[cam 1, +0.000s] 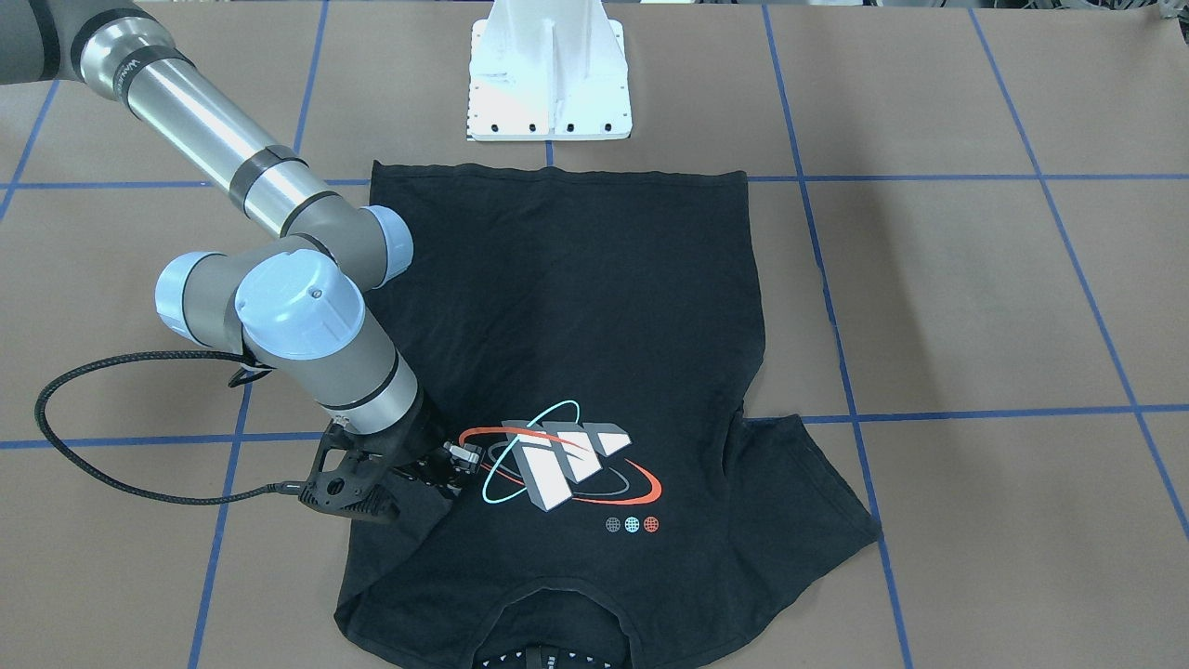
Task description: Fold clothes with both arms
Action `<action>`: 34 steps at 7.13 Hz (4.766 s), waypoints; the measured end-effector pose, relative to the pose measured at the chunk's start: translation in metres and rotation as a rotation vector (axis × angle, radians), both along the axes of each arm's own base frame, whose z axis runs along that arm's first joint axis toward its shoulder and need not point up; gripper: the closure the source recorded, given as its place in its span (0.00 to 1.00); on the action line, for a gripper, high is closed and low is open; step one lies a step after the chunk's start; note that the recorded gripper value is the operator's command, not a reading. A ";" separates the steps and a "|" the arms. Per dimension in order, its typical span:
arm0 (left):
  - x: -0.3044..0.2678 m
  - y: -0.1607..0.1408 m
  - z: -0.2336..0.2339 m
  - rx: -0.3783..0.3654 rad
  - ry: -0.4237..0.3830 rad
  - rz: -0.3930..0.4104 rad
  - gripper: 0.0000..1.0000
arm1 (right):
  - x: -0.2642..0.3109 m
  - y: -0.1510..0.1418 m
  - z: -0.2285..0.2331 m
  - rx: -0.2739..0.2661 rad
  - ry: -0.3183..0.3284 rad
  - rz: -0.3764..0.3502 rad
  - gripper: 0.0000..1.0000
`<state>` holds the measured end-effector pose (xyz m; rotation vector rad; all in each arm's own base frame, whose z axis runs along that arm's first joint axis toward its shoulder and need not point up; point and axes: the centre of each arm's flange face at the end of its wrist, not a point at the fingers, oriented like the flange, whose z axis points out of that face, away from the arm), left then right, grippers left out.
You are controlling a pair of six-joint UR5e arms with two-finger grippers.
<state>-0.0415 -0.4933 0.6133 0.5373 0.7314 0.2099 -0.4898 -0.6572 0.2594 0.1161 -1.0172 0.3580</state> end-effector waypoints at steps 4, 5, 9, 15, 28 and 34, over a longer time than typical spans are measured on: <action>0.064 -0.045 -0.052 -0.092 0.187 0.014 0.01 | 0.002 0.019 -0.002 0.023 -0.015 0.002 0.00; 0.104 -0.063 -0.084 -0.103 0.233 0.036 0.01 | 0.017 0.035 0.009 0.022 -0.031 -0.012 0.00; 0.285 -0.129 -0.173 -0.126 0.283 0.076 0.13 | 0.101 0.118 0.070 -0.003 -0.085 -0.076 0.00; 0.410 -0.184 -0.119 -0.004 0.205 0.008 0.51 | 0.117 0.138 0.088 -0.011 -0.079 -0.078 0.00; 0.406 -0.203 -0.115 -0.003 0.212 -0.018 0.86 | 0.113 0.137 0.087 -0.018 -0.078 -0.074 0.00; 0.396 -0.206 -0.126 -0.008 0.245 0.006 1.00 | 0.112 0.137 0.079 -0.028 -0.093 -0.064 0.00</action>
